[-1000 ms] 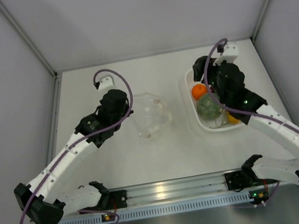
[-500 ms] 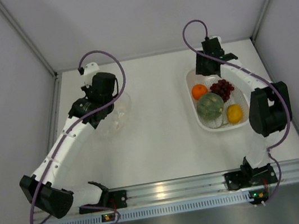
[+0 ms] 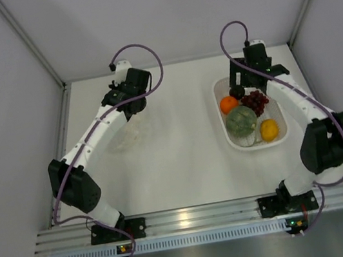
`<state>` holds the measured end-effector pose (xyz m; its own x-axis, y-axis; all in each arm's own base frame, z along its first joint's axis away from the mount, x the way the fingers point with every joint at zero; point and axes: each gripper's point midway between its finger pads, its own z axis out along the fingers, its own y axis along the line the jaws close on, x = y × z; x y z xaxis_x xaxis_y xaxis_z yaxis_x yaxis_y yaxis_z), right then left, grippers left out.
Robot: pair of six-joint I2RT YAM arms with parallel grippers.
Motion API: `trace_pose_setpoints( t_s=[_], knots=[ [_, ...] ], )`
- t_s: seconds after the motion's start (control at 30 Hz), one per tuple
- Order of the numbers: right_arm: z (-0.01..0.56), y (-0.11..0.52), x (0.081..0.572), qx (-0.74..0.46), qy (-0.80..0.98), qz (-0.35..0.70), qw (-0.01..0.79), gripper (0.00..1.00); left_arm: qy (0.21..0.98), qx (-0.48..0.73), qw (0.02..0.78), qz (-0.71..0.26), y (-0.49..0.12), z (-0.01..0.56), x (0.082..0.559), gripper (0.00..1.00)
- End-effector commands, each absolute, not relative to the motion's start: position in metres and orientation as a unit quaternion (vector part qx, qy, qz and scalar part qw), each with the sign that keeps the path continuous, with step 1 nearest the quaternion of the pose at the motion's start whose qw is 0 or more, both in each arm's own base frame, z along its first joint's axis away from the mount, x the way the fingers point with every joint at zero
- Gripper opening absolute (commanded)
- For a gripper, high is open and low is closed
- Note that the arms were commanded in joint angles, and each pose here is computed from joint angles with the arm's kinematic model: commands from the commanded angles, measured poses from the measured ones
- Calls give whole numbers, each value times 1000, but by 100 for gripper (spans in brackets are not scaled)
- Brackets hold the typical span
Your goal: Open the zip-top bag and remove the fake food
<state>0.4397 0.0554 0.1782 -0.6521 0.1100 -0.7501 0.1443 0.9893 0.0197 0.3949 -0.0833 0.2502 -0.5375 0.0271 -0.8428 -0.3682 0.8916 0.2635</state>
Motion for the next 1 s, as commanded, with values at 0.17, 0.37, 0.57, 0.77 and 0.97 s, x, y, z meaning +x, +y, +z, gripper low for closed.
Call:
trace_pose_setpoints(
  t_s=[0.17, 0.37, 0.57, 0.77, 0.97],
  knots=[
    [273, 78, 360, 47, 838, 119, 530, 99, 875, -93, 452, 146, -124, 226, 416, 2],
    [283, 86, 301, 22, 825, 170, 538, 99, 882, -102, 452, 87, -137, 234, 406, 50],
    [292, 65, 264, 10, 826, 126, 550, 99, 873, -112, 472, 37, -136, 263, 386, 86],
    [304, 59, 238, 9, 810, 128, 572, 99, 857, -121, 500, -17, -124, 295, 349, 99],
    [311, 38, 221, 20, 809, 82, 581, 100, 844, -118, 522, -37, -96, 302, 300, 99]
  ],
)
